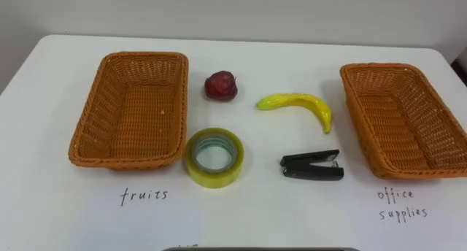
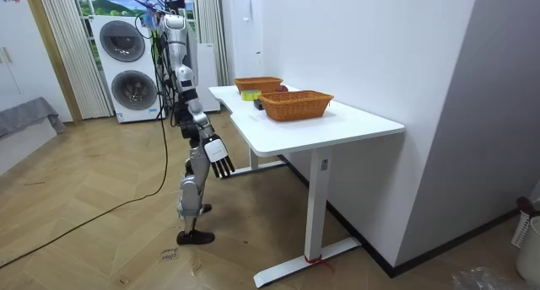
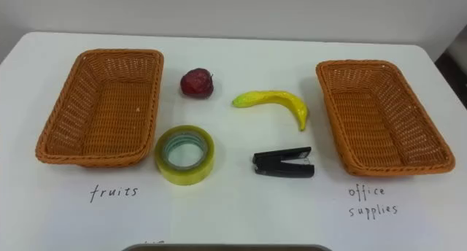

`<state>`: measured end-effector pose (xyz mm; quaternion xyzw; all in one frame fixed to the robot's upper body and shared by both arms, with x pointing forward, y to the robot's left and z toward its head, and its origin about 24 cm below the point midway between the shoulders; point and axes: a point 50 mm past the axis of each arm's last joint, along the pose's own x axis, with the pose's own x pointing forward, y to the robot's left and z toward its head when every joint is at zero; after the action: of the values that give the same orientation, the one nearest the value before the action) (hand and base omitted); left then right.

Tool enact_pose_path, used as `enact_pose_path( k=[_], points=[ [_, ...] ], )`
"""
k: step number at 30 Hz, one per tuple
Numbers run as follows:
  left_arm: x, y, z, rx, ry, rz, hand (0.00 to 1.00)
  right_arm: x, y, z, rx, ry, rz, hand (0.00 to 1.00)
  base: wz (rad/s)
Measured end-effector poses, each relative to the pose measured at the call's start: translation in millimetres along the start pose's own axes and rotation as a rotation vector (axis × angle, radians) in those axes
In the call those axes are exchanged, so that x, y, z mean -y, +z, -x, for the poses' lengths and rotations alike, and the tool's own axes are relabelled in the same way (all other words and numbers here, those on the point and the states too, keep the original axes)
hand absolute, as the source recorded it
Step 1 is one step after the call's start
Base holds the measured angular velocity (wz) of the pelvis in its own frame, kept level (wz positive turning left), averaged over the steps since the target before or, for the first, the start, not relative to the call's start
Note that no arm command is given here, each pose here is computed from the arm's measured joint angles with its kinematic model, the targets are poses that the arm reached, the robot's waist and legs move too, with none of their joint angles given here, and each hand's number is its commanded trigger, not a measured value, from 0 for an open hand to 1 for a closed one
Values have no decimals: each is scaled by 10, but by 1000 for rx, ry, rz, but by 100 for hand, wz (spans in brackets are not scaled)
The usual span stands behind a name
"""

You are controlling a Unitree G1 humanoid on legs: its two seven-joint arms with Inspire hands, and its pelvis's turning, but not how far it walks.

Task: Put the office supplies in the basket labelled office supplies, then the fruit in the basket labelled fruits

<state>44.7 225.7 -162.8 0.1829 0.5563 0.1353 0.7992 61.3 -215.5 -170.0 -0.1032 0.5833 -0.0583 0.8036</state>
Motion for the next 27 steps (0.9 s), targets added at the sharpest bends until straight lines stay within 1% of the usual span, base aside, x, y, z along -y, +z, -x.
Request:
enact_pose_path(
  k=[13, 18, 21, 27],
  points=[
    [6, 21, -5, 5, -2, 0, 0, -3, 9, 0, 10, 10, -7, 0, -1],
    [9, 1, -3, -4, -3, -3, 0, -2, -9, 2, 1, 8, -39, 0, 0],
    [8, -48, 5, -24, -3, -2, 0, 6, -68, 10, -25, 0, -89, 0, 0],
    [-17, -72, 3, -37, 7, 18, 0, 41, -234, 41, -86, -43, -281, 0, 0]
  ],
)
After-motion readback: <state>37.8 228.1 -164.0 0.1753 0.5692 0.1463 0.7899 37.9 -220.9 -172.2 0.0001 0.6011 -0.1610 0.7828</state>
